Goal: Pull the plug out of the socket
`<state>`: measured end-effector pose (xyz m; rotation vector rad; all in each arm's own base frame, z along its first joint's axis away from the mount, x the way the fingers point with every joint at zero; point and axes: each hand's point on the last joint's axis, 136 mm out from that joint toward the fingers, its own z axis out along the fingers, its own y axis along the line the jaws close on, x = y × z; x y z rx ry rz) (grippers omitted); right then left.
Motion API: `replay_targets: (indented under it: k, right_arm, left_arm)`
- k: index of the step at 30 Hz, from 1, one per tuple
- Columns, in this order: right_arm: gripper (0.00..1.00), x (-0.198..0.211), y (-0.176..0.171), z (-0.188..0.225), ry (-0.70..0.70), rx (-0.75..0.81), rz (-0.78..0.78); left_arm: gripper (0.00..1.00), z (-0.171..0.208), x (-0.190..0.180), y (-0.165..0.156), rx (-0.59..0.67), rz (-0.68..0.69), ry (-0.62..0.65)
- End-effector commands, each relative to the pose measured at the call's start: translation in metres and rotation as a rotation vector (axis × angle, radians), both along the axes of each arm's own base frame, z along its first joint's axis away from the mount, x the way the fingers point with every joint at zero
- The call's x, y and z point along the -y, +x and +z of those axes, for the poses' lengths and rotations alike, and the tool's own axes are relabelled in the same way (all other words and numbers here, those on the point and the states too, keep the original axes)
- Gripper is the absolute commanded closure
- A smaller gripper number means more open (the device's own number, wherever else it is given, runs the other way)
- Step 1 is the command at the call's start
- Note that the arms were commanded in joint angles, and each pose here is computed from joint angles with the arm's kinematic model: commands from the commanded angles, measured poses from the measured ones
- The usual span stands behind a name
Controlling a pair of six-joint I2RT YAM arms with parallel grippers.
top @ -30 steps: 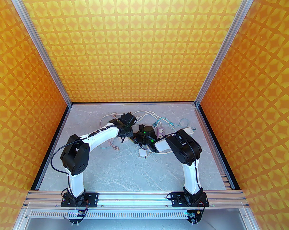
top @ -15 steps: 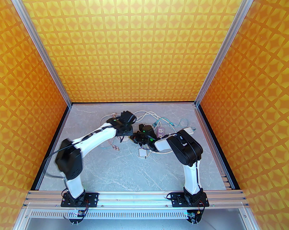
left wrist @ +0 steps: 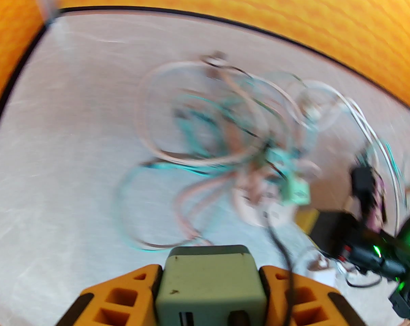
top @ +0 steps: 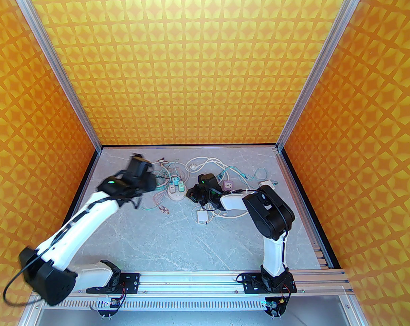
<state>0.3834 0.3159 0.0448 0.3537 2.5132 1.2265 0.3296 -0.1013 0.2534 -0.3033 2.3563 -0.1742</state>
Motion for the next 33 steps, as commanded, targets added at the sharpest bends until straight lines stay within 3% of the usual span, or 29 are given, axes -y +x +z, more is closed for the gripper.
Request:
replay_targets:
  k: [1, 10, 19, 27, 33]
  right_arm:
    - [1.0, 0.005, 0.003, 0.006, -0.031, 0.018, -0.002]
    - [1.0, 0.006, 0.0, 0.012, -0.027, 0.039, 0.0]
    - [1.0, 0.013, -0.005, 0.03, -0.043, 0.092, 0.005]
    - [0.95, 0.023, -0.005, 0.07, -0.079, 0.195, 0.006]
    - [0.85, 0.035, -0.008, 0.107, -0.115, 0.291, -0.004]
  left_arm:
    - [0.76, 0.048, -0.011, -0.006, 0.095, -0.015, 0.01]
    - [0.75, 0.159, -0.001, 0.018, 0.252, -0.061, -0.013]
    - [0.75, 0.219, -0.038, 0.029, 0.327, 0.015, 0.021]
    - [0.76, 0.213, -0.106, 0.025, 0.308, 0.183, 0.075]
    - [0.76, 0.126, -0.129, 0.028, 0.173, 0.255, 0.048]
